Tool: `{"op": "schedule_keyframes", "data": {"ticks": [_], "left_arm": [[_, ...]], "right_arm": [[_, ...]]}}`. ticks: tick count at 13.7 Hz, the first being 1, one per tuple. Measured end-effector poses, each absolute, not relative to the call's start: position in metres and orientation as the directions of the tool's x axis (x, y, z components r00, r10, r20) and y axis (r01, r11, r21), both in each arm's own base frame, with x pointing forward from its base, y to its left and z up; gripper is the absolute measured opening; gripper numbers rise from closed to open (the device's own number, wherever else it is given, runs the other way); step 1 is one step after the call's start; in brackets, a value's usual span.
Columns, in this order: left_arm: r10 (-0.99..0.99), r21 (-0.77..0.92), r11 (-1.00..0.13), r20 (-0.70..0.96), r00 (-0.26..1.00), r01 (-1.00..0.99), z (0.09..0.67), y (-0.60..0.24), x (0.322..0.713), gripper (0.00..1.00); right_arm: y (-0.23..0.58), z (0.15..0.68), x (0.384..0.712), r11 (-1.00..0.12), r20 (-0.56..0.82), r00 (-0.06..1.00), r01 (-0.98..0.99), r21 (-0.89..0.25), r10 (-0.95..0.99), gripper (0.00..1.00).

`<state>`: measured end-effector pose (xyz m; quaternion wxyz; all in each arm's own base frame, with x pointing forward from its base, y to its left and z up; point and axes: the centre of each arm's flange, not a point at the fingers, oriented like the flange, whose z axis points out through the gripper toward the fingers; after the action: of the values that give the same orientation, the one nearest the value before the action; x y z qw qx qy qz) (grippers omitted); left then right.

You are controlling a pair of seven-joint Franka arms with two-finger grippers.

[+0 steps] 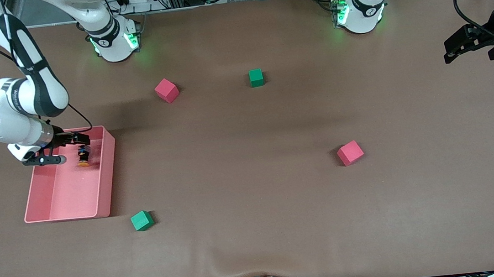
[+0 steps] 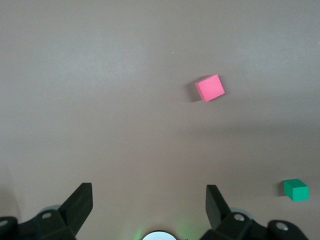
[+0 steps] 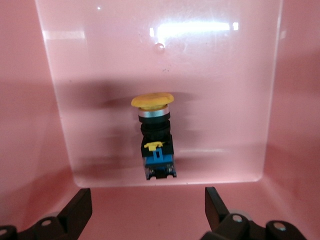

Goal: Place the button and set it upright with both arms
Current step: 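Close the right gripper around the black body of the button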

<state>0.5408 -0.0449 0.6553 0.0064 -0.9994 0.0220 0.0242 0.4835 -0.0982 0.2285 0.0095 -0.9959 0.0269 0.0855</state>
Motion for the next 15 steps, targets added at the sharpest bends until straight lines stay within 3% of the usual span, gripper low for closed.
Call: {"op": "schedule_keyframes", "data": {"ticks": [15], "left_arm": [[-0.044,-0.012,-0.999,-0.049,0.998,-0.044,0.655,-0.045,0.541,1.0]], "right_arm": [[-0.095,0.168,0.471,-0.999,-0.22,0.974,-0.051,-0.016,-0.046,1.0]]}}
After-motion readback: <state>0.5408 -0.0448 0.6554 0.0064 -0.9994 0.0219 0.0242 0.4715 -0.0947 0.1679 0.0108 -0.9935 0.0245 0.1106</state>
